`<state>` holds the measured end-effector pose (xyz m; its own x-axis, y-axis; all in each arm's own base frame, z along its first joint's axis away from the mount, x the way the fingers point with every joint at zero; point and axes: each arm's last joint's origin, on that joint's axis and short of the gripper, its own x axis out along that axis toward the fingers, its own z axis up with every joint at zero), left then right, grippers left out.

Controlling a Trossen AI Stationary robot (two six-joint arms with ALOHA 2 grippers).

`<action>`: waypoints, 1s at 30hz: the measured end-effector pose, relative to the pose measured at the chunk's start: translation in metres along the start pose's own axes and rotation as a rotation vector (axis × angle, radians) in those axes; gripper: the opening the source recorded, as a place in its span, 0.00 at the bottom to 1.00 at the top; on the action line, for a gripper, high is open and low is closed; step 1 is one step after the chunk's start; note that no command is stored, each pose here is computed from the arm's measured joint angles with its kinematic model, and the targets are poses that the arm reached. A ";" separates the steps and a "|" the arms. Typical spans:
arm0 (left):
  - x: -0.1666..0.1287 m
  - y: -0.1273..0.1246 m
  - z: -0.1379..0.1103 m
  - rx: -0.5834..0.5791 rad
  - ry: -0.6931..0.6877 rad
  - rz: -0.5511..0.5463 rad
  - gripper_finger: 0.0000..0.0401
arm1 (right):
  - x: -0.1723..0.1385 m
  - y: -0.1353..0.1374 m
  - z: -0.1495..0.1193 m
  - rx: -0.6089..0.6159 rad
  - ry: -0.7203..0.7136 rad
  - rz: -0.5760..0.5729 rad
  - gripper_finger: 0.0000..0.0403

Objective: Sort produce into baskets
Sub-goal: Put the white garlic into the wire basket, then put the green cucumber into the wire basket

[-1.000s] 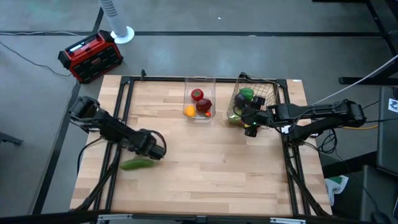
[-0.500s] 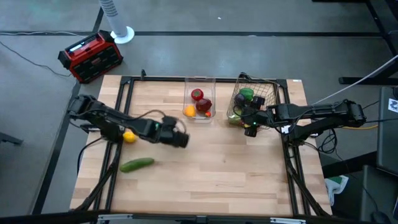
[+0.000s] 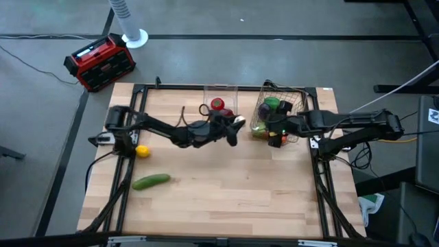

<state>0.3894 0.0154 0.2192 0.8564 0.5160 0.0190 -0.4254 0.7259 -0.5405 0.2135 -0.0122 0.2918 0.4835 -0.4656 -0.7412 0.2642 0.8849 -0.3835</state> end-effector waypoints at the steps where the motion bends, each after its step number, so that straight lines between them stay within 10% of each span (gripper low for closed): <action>1: 0.005 0.002 -0.003 -0.004 -0.016 -0.001 0.48 | -0.003 -0.002 0.003 0.006 -0.011 0.000 0.76; 11: 0.058 0.017 -0.023 -0.161 -0.044 -0.001 0.48 | -0.020 -0.010 0.018 0.040 -0.076 0.000 0.76; 30: 0.097 0.006 -0.023 0.074 0.021 -0.138 0.65 | -0.020 -0.010 0.018 0.014 -0.073 -0.001 0.76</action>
<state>0.4767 0.0593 0.1986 0.9137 0.4002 0.0703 -0.3233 0.8210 -0.4706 0.2159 -0.0123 0.3207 0.5431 -0.4663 -0.6983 0.2761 0.8846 -0.3760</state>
